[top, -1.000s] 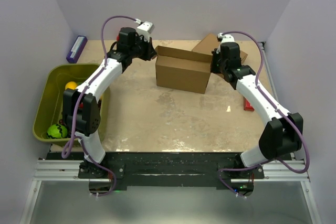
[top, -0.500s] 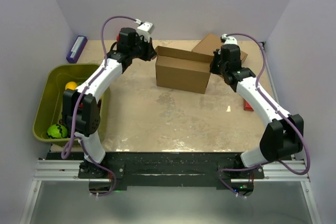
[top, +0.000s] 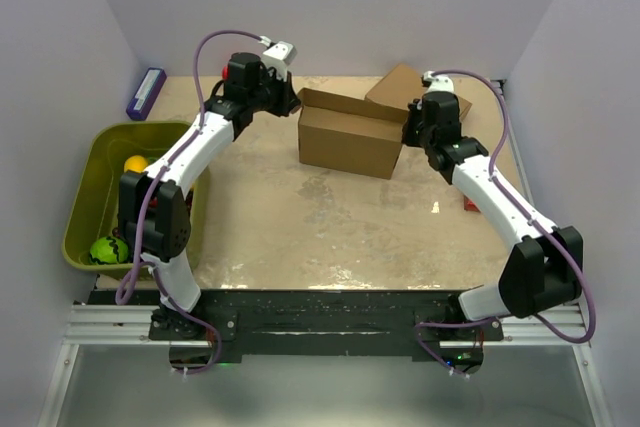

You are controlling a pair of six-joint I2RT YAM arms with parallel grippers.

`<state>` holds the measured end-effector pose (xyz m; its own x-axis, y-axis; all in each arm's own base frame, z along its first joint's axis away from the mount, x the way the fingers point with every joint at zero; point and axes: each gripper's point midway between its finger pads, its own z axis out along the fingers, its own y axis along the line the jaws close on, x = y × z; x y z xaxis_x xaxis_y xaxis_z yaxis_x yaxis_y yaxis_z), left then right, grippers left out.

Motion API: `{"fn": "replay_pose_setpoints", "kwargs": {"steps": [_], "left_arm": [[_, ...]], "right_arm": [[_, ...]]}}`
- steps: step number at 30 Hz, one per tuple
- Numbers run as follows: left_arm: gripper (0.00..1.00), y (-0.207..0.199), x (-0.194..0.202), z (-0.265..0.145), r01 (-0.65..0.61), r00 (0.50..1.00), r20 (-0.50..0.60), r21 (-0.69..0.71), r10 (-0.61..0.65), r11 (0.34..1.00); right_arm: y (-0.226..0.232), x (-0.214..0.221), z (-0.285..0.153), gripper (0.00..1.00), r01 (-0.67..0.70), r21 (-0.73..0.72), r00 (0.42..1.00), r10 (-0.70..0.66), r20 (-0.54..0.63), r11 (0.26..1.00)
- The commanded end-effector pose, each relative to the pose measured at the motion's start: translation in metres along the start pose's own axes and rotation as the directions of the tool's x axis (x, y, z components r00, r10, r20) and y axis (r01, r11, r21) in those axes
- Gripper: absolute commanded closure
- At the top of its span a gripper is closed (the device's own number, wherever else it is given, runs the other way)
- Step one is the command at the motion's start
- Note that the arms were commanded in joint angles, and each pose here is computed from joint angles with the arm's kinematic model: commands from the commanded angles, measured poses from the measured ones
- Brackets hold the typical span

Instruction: Fold the paper box

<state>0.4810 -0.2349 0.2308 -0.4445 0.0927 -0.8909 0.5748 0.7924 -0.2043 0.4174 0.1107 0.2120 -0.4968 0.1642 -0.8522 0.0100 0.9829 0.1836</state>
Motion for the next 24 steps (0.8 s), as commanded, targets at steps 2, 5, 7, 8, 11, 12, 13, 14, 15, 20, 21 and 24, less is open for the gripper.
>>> {"fn": "replay_pose_setpoints", "kwargs": {"steps": [2,5,7,8,11,12,13,14,15,20,21,24], "left_arm": [[1.00,-0.027,-0.002,-0.010,-0.019,1.000,-0.004,0.075,0.019,0.997],[1.00,-0.027,-0.002,-0.009,-0.018,1.000,-0.004,0.075,0.019,0.997],[1.00,-0.028,-0.002,-0.009,-0.019,1.000,-0.005,0.078,0.019,0.997],[1.00,-0.030,-0.002,-0.009,-0.021,1.000,-0.004,0.079,0.021,0.997],[1.00,-0.030,-0.001,-0.009,-0.021,1.000,-0.005,0.078,0.021,0.997],[1.00,-0.029,-0.001,-0.009,-0.020,1.000,-0.005,0.075,0.020,0.997],[1.00,-0.030,-0.002,-0.009,-0.021,1.000,-0.004,0.076,0.022,0.997],[1.00,-0.029,-0.001,-0.009,-0.022,1.000,-0.005,0.075,0.023,0.997],[1.00,-0.030,-0.001,-0.008,-0.023,1.000,-0.005,0.073,0.023,0.997],[1.00,-0.026,-0.002,-0.010,-0.022,1.000,-0.005,0.051,0.023,0.998],[1.00,-0.026,-0.002,-0.010,-0.021,1.000,-0.005,0.048,0.021,0.999],[1.00,-0.027,-0.005,-0.012,-0.002,1.000,0.003,0.044,0.002,0.999]], "right_arm": [[-0.022,0.058,0.000,1.00,0.068,0.072,0.985,-0.055,-0.166,0.995],[-0.024,0.062,0.001,1.00,0.070,0.079,0.984,-0.056,-0.168,0.994],[-0.025,0.065,0.002,1.00,0.069,0.079,0.984,-0.054,-0.171,0.995],[-0.025,0.064,0.002,1.00,0.068,0.079,0.985,-0.054,-0.166,0.995],[-0.026,0.069,0.003,1.00,0.073,0.090,0.984,-0.058,-0.166,0.993],[-0.027,0.072,0.002,1.00,0.077,0.097,0.983,-0.060,-0.172,0.992],[-0.027,0.074,0.001,1.00,0.084,0.106,0.983,-0.065,-0.172,0.991],[-0.028,0.075,0.001,1.00,0.088,0.110,0.982,-0.068,-0.174,0.990],[-0.028,0.078,0.000,1.00,0.094,0.113,0.982,-0.073,-0.176,0.989],[-0.033,0.084,-0.004,1.00,0.120,0.149,0.979,-0.092,-0.183,0.982],[-0.034,0.087,-0.005,1.00,0.130,0.153,0.977,-0.101,-0.187,0.980],[-0.038,0.092,-0.006,1.00,0.139,0.165,0.974,-0.106,-0.198,0.976]]}}
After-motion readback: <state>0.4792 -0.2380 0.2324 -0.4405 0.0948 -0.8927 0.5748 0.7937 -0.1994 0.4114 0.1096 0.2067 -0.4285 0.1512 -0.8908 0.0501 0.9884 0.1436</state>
